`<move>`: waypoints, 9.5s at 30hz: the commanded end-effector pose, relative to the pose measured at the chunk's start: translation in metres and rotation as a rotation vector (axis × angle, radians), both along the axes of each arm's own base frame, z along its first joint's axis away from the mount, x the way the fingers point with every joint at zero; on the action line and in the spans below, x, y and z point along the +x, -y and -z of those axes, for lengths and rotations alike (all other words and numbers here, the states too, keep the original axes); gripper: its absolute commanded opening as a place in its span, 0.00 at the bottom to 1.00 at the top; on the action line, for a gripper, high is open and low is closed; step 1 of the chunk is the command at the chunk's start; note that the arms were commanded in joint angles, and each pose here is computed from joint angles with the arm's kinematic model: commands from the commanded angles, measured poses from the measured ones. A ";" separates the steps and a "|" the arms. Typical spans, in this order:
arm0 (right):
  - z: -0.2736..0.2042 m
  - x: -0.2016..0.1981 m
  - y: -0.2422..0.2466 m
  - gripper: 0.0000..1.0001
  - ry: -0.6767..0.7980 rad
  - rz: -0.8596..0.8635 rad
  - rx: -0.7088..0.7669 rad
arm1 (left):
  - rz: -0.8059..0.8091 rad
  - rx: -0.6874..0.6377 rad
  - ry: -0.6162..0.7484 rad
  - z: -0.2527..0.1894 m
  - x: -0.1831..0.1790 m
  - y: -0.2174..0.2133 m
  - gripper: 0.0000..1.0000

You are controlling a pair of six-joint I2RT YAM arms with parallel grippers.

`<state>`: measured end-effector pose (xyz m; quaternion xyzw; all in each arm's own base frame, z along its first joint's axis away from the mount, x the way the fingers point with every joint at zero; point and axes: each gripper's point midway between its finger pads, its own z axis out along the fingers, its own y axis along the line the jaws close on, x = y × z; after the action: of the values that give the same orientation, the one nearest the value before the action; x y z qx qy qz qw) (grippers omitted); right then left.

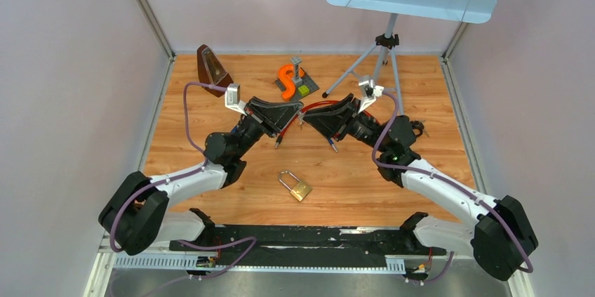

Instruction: Unlock with the key

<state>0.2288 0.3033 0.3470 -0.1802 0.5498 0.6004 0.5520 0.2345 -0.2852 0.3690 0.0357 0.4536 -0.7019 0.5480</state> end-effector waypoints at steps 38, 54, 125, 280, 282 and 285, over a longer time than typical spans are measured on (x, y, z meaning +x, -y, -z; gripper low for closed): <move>0.082 0.022 0.057 0.00 -0.267 0.236 -0.150 | -0.427 0.915 -0.563 0.143 0.033 -0.062 1.00; 0.113 0.026 0.078 0.00 -0.325 0.350 -0.239 | 0.089 1.577 -0.676 0.279 -0.035 -0.020 0.99; 0.110 0.015 0.105 0.00 -0.302 0.398 -0.224 | -0.489 2.002 -0.946 0.358 0.012 -0.147 0.46; 0.164 -0.008 -0.036 0.00 -0.442 -0.024 -0.314 | -0.293 0.630 -1.293 0.170 0.041 -0.052 0.00; 0.165 -0.008 -0.036 0.00 -0.443 -0.024 -0.319 | -0.297 0.625 -1.294 0.169 0.041 -0.052 0.00; 0.166 -0.009 -0.036 0.00 -0.446 -0.027 -0.322 | -0.296 0.623 -1.290 0.168 0.041 -0.052 0.00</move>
<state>0.2164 0.3364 0.1676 -0.1279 0.7579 0.5347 0.3511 0.2687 -0.2279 0.1672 -0.2918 0.8888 -0.2950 0.1946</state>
